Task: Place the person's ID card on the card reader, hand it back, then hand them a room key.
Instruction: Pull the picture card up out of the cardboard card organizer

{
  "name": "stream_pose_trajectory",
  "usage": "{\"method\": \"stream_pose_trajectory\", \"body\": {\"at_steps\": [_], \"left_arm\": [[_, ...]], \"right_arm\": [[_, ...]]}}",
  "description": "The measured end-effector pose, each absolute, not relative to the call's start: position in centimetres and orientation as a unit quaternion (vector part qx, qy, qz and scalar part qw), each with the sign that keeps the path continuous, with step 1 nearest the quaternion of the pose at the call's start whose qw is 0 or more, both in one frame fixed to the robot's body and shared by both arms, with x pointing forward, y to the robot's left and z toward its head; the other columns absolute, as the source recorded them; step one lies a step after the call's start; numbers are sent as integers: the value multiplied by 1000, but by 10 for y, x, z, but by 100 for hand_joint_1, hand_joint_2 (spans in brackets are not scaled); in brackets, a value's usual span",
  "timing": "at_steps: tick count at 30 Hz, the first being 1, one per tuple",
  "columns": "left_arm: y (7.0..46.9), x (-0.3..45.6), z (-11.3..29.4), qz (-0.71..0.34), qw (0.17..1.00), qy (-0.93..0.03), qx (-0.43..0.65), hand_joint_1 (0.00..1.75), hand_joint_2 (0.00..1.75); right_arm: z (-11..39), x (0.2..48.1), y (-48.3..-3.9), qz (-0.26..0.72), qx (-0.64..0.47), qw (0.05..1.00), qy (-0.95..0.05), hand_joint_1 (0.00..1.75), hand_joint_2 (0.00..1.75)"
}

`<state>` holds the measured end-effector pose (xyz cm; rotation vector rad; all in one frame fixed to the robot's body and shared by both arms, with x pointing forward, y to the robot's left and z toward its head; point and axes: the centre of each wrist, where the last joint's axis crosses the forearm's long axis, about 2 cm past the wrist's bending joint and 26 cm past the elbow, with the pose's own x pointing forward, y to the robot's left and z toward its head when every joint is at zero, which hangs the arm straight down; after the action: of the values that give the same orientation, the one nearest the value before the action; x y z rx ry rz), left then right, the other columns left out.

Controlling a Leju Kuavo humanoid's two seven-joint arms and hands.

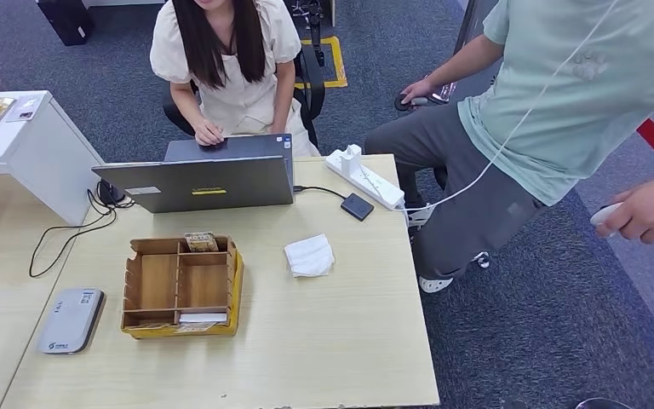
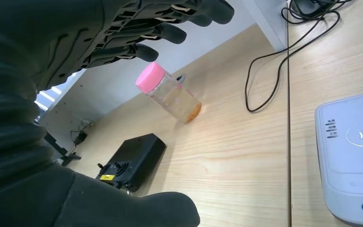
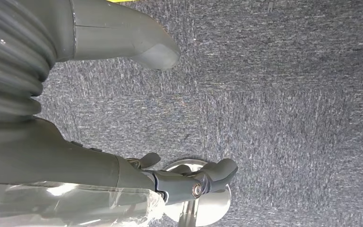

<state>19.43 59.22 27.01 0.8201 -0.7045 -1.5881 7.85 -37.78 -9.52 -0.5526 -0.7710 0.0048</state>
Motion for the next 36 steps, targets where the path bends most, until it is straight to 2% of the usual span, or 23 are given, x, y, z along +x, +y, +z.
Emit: {"method": "stream_pose_trajectory", "body": {"at_steps": [24,29,36], "left_arm": [[590,195,268,-687,563,-306,343,0,175],[576,202,251,-700,541,-340,319,0,175],[545,230,221,-760,479,-336,284,0,175]], "right_arm": [[-95,79,-378,3,-266,889,-372,0,175],[-95,80,-378,5,-266,888,-374,0,175],[-95,82,-378,5,-265,888,-377,0,175]]}}
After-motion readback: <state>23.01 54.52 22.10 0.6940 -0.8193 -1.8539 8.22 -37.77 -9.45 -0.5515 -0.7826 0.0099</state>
